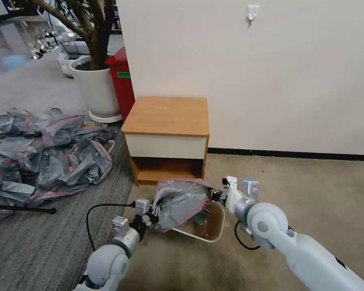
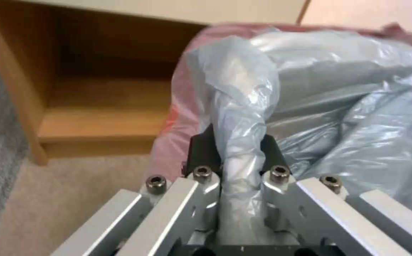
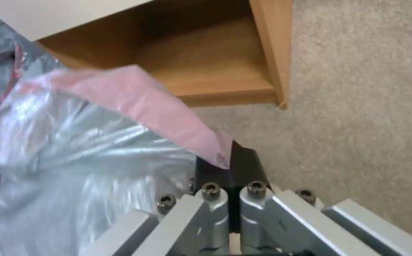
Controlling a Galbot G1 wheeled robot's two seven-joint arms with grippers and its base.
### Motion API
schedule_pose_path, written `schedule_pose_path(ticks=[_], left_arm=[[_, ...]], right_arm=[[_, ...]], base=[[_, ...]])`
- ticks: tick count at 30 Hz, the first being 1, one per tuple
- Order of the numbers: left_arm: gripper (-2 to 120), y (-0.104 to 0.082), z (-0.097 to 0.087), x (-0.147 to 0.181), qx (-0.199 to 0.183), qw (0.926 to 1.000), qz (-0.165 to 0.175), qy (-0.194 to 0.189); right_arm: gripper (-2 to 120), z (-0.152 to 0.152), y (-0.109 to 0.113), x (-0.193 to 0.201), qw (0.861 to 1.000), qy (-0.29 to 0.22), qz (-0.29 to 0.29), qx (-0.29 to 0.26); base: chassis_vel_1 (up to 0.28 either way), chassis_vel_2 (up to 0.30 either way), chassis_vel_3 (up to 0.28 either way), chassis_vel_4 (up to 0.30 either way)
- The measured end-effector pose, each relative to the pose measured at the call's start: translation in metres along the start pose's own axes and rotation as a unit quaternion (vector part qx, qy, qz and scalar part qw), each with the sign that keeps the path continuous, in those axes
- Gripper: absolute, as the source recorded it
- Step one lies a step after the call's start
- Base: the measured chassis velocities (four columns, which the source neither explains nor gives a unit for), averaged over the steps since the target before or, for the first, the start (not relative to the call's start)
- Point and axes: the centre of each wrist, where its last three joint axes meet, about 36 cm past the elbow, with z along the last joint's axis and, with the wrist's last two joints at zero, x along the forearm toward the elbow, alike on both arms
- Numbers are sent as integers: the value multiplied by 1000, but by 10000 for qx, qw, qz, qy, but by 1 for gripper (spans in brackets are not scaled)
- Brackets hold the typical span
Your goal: Pick up the garbage bag from the table and place it over the trash can.
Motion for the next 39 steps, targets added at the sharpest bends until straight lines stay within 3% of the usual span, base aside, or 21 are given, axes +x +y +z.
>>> schedule_pose_path(ticks=[9, 31, 39], left_arm=[[6, 11, -13, 1, 161, 9994, -17, -316], [6, 11, -15, -1, 278, 9985, -73, -459], [6, 11, -13, -3, 309, 9983, -90, -488]], right_arm=[[0, 5, -8, 10, 10000, 37, 89, -24], [0, 18, -17, 18, 9995, 235, 191, -114], [28, 18, -24, 21, 9990, 339, 294, -7]], base=[[0, 0, 0, 0], [0, 0, 0, 0], [0, 0, 0, 0]])
